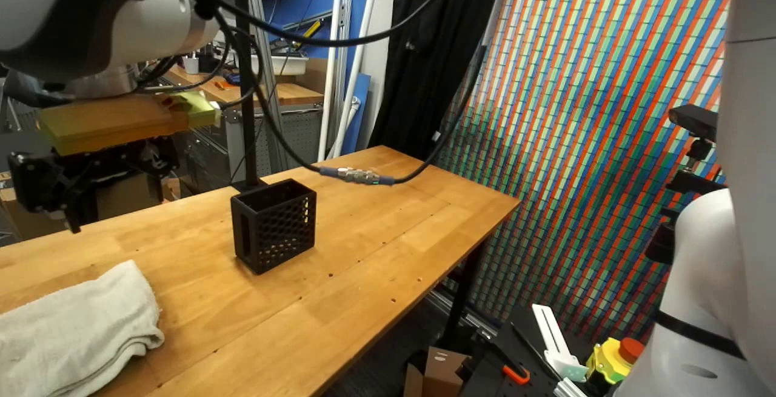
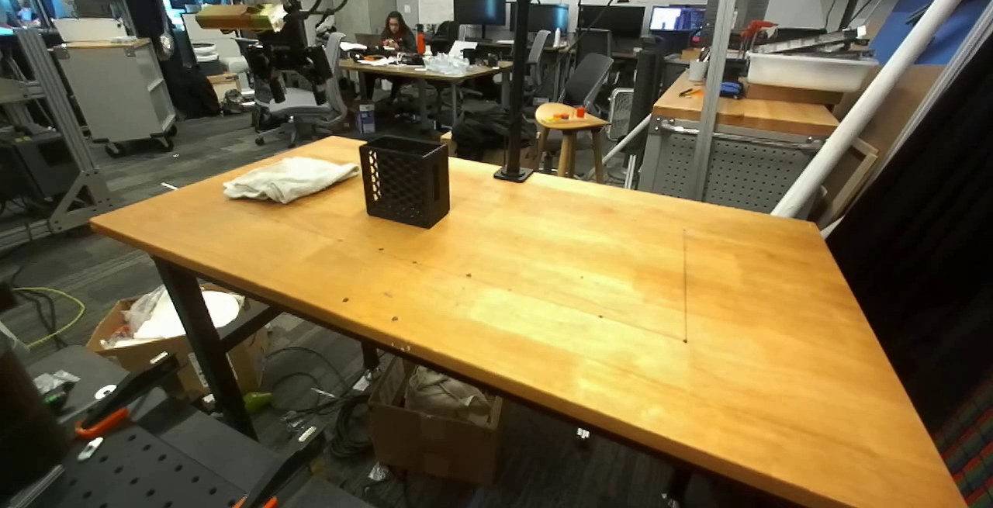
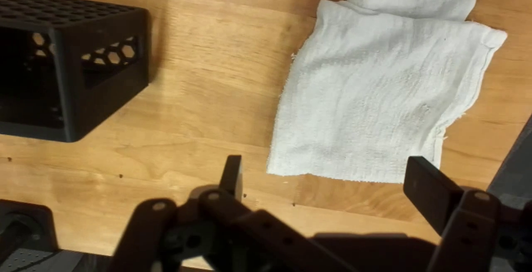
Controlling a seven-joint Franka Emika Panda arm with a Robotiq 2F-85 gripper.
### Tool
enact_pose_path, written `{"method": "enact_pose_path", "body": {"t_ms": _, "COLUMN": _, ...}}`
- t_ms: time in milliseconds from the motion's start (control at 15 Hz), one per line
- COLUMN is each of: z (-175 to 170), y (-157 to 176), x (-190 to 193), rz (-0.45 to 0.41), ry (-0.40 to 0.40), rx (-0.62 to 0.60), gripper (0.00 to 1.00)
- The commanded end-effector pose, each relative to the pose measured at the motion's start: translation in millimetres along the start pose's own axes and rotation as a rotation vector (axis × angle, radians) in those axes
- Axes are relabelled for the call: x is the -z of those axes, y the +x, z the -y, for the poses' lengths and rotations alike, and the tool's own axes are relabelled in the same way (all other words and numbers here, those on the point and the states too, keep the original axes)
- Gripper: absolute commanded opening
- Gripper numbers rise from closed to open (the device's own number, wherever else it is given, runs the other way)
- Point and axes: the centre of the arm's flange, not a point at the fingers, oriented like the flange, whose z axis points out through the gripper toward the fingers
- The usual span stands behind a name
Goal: Put the white towel inside the black basket
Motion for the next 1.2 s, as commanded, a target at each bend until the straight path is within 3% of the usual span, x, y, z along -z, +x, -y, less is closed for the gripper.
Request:
{"method": "enact_pose_path", "body": {"t_ms": 0, "z": 28.3, "y": 39.5, "x": -24.1, "rz": 0.008, "ry": 0.025, "rx": 0.005, "gripper": 1.00}}
{"method": "enact_pose_path", "body": {"t_ms": 800, "z": 71.7, "y": 46.7, "x": -133.2, "rz": 0.120, "ry": 0.168, "rx": 0.033, "gripper": 1.00}}
{"method": "enact_pose_path", "body": {"t_ms": 1133, "z": 63.4, "y": 30.6, "x": -163.6, "rz": 0.118, "ry": 0.138, "rx": 0.049, "gripper": 1.00}}
